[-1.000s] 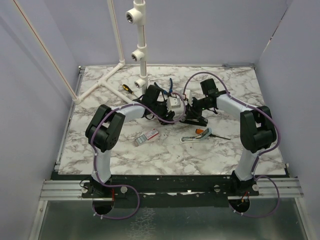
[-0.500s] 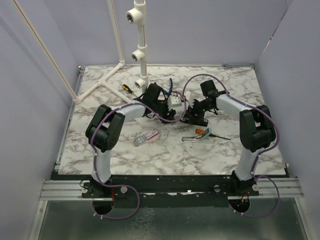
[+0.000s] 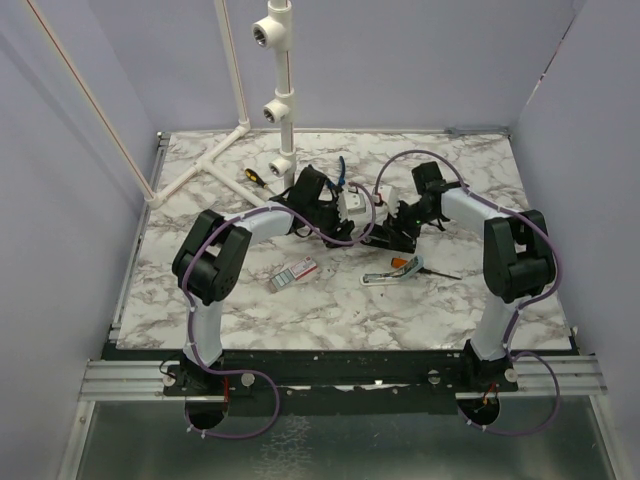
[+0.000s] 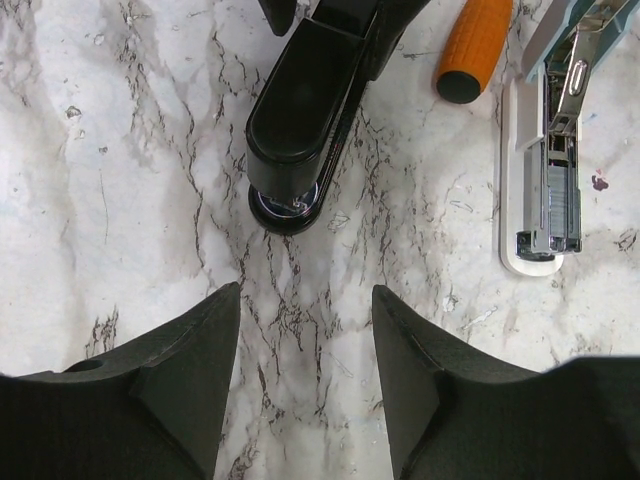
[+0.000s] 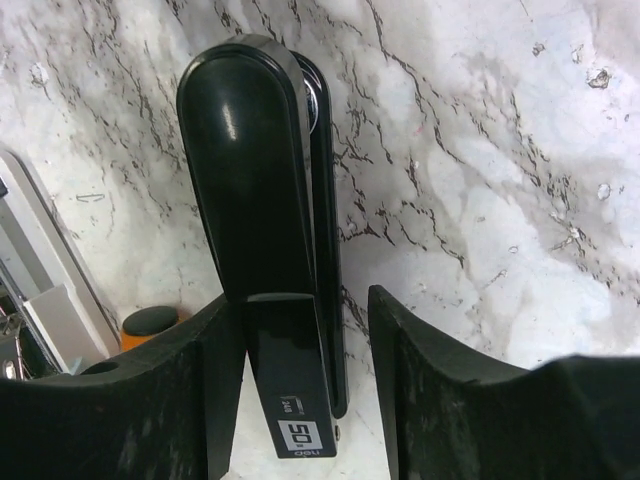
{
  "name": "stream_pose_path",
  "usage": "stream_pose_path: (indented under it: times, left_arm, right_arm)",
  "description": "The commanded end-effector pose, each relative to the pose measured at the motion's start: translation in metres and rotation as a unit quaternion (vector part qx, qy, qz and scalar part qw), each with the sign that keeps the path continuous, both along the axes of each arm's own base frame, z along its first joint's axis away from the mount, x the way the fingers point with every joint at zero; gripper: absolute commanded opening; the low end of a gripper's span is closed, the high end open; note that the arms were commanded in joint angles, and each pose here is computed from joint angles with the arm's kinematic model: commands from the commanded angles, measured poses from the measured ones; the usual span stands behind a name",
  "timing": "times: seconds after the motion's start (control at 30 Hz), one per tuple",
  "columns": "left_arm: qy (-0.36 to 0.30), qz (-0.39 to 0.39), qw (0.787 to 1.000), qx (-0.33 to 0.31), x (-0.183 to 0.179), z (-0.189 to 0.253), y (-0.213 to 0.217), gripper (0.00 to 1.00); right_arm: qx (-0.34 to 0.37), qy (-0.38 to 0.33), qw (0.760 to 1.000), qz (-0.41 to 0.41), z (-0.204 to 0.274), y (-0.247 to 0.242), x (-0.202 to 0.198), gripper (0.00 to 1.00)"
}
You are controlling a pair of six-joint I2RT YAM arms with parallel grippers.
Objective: Load the staples into the stapler
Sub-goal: Close the stapler at the center of the board.
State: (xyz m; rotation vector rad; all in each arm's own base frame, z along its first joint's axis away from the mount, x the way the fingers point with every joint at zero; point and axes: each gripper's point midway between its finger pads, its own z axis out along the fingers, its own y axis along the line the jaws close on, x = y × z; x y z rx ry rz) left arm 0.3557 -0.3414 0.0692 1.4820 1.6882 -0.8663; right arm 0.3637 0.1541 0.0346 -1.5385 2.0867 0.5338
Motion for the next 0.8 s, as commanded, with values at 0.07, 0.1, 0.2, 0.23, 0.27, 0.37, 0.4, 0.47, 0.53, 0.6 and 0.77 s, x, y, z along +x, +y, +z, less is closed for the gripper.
stream_pose_path:
  times: [0.07,0.1,0.2,0.23,0.27,0.37,0.4,0.47,0.53,0.6,0.77]
  left_arm:
    - [0.0,0.02,1.0,-0.004,0.007,0.013,-0.007,0.57]
    - [0.004,0.022,1.0,-0.003,0.007,0.012,-0.007,0.57]
    - [0.003,0.021,1.0,-0.005,0.006,0.012,-0.01,0.56]
    - [0.003,0.02,1.0,-0.005,0.006,0.011,-0.01,0.56]
    - [0.002,0.018,1.0,-0.005,0.005,0.011,-0.011,0.56]
    - [-0.005,0.005,1.0,-0.009,0.001,0.012,-0.014,0.56]
    - [-0.008,0.001,1.0,-0.011,0.0,0.012,-0.015,0.56]
    - [-0.013,-0.004,1.0,-0.016,-0.001,0.013,-0.019,0.56]
    - [-0.017,-0.005,1.0,-0.023,0.0,0.014,-0.023,0.56]
    - [-0.016,-0.003,0.999,-0.029,0.001,0.015,-0.026,0.56]
    - [-0.02,0.005,0.999,-0.05,0.0,0.014,-0.036,0.56]
  right_arm:
    - [0.022,0.02,0.999,0.023,-0.002,0.007,-0.014,0.47]
    - [0.027,0.019,0.999,0.026,-0.001,0.008,-0.015,0.44]
    - [0.038,0.01,0.999,0.036,0.002,0.012,-0.017,0.35]
    - [0.041,0.006,0.998,0.039,0.002,0.012,-0.017,0.33]
    - [0.041,0.001,0.998,0.039,0.003,0.012,-0.015,0.3]
    - [0.055,-0.01,0.998,0.043,0.01,0.013,-0.012,0.24]
    - [0.061,-0.013,0.997,0.045,0.012,0.013,-0.011,0.23]
    - [0.075,-0.022,0.996,0.051,0.018,0.013,-0.01,0.2]
    - [0.088,-0.027,0.994,0.059,0.021,0.014,-0.01,0.2]
    - [0.095,-0.026,0.993,0.069,0.022,0.016,-0.013,0.2]
    - [0.105,-0.027,0.991,0.081,0.019,0.017,-0.017,0.2]
